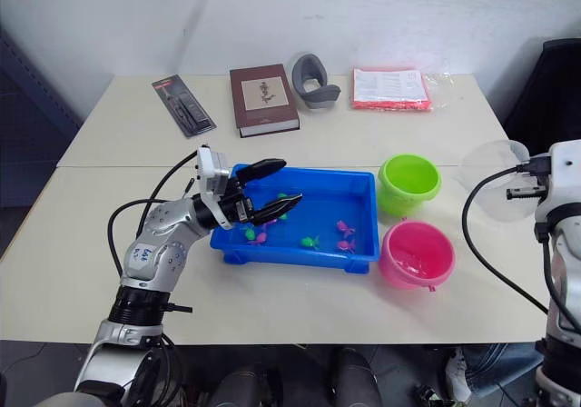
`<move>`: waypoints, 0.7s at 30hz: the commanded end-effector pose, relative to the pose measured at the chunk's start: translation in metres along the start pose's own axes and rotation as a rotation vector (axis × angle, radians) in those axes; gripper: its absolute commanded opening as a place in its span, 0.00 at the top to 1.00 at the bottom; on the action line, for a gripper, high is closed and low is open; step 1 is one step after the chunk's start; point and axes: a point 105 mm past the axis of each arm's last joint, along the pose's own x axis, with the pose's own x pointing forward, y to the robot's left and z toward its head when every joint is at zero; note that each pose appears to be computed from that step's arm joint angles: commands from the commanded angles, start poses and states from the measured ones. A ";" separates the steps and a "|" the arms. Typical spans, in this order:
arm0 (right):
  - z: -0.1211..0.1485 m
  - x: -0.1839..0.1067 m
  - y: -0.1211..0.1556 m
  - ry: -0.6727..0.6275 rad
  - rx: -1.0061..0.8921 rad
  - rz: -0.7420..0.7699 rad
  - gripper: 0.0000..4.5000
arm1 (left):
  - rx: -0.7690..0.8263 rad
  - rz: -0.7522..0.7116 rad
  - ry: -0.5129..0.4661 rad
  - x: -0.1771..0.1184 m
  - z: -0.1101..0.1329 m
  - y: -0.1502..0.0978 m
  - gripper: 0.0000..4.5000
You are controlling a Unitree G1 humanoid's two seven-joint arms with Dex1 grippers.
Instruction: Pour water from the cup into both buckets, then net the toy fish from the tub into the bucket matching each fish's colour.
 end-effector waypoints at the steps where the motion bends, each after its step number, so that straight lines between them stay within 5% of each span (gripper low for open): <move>1: 0.025 0.007 -0.004 -0.106 -0.088 -0.019 0.98 | 0.051 -0.015 -0.010 0.002 0.006 -0.005 0.00; 21: 0.064 0.030 0.037 -0.369 -0.513 0.015 0.98 | 0.090 -0.022 0.011 0.002 -0.002 -0.011 0.00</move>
